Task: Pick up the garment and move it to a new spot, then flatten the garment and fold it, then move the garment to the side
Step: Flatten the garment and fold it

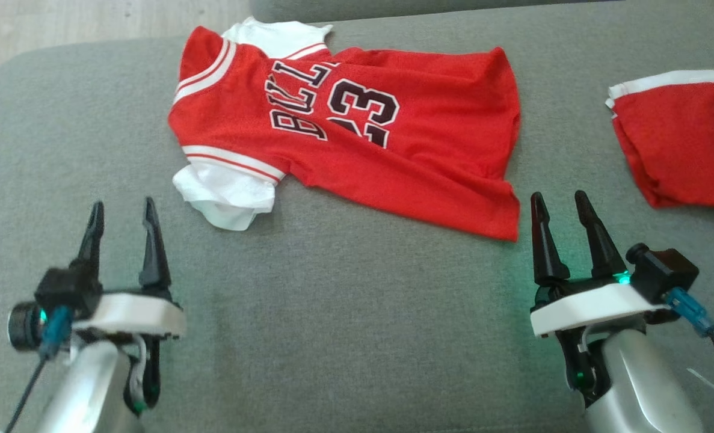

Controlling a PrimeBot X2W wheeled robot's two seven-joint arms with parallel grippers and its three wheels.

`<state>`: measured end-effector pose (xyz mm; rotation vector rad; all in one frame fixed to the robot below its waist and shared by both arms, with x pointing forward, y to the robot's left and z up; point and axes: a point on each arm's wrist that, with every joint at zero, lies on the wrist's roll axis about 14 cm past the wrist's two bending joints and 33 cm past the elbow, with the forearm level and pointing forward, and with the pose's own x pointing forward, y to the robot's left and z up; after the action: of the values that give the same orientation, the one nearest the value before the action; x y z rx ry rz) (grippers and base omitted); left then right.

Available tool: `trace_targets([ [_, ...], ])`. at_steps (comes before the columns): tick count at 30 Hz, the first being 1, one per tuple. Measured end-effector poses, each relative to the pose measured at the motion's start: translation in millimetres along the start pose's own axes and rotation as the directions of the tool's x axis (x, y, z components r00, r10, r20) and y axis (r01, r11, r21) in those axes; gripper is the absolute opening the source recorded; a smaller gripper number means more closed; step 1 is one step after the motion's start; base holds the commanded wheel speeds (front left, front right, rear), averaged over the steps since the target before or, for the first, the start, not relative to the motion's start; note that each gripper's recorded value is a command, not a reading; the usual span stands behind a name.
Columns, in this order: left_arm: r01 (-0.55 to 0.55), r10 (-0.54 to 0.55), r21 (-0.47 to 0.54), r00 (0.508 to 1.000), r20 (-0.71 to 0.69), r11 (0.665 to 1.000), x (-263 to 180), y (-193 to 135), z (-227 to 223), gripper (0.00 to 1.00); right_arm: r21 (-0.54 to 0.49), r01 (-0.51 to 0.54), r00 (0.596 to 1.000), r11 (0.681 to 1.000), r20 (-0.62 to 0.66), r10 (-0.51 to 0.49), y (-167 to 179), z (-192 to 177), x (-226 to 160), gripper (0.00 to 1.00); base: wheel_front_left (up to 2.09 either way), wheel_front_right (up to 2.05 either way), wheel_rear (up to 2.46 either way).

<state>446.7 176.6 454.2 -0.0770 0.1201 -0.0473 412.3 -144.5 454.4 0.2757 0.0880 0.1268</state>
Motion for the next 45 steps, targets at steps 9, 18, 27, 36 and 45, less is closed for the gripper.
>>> trace_targets([
  [9,0.019,-0.019,-0.008,0.998,-0.061,1.000,-4.1,-7.2,-13.3,1.00,0.000,-0.002,1.000,1.000,-0.024,0.002,0.1,-9.0,2.3,1.00,0.00,0.00,0.00],
  [18,0.080,-0.072,0.028,0.971,-0.226,0.996,21.1,-14.4,-49.8,1.00,-0.002,0.046,0.998,0.999,-0.053,-0.046,-17.8,-19.5,2.0,1.00,0.00,0.00,0.00],
  [27,0.094,-0.090,0.001,0.957,-0.274,0.996,55.3,-18.8,-62.4,1.00,-0.005,0.083,0.993,0.997,-0.081,-0.083,-31.4,-30.2,2.0,1.00,0.00,0.00,0.00],
  [36,0.064,-0.048,0.027,0.920,-0.390,0.998,69.1,-8.7,-91.6,1.00,-0.013,0.103,0.992,0.995,-0.075,-0.104,-41.0,-28.5,8.6,1.00,0.00,0.00,0.00],
  [45,0.053,-0.039,0.026,0.923,-0.384,0.998,73.6,-4.8,-87.4,0.00,-0.014,0.107,0.992,0.994,-0.059,-0.108,-42.1,-22.4,8.2,1.00,0.00,0.00,0.00],
])
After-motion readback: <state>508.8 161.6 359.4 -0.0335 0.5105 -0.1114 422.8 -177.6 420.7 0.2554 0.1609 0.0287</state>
